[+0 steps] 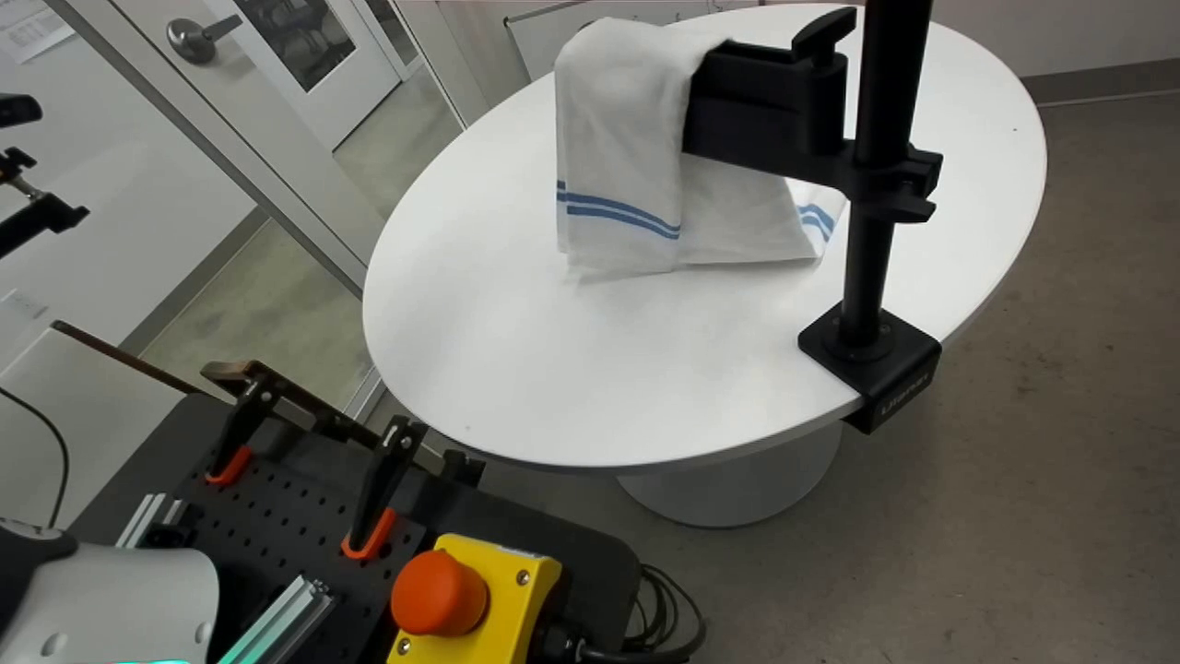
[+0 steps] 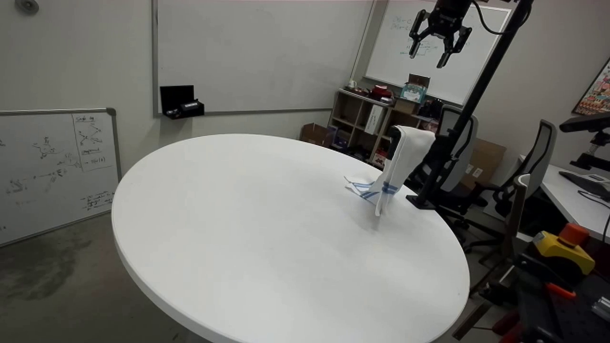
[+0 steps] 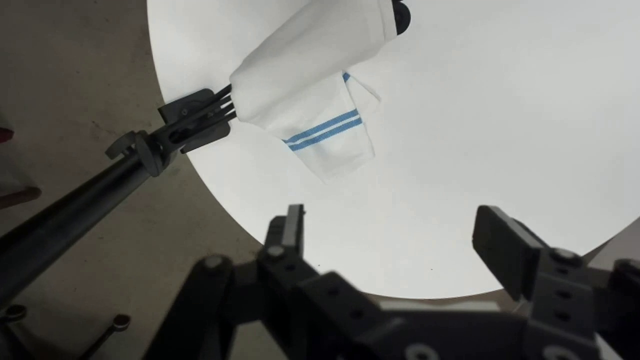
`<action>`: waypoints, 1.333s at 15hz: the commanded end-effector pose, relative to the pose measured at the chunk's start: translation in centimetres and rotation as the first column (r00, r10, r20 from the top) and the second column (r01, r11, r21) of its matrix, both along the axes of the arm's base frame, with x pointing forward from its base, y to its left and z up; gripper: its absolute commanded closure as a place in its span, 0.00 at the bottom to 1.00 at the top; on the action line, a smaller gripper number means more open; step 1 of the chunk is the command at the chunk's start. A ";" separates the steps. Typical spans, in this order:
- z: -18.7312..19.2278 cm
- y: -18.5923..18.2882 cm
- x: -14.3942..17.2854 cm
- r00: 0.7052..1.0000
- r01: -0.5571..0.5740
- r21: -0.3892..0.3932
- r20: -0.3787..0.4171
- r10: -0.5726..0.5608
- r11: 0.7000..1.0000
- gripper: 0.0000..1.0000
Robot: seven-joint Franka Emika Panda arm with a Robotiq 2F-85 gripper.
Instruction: Hang the cloth on the stand
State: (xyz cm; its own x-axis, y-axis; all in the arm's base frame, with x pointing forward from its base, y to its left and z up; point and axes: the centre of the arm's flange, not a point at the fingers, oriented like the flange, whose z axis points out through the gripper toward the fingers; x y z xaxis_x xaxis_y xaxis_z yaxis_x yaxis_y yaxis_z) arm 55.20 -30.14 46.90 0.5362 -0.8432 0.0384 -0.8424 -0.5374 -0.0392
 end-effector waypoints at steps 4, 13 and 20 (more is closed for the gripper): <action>1.8 6.4 1.0 0.991 -0.125 0.026 0.040 0.124 0.992 0.00; 1.2 18.8 3.2 0.942 -0.326 0.090 0.116 0.315 0.941 0.00; 1.2 21.1 4.2 0.934 -0.344 0.058 0.119 0.336 0.937 0.00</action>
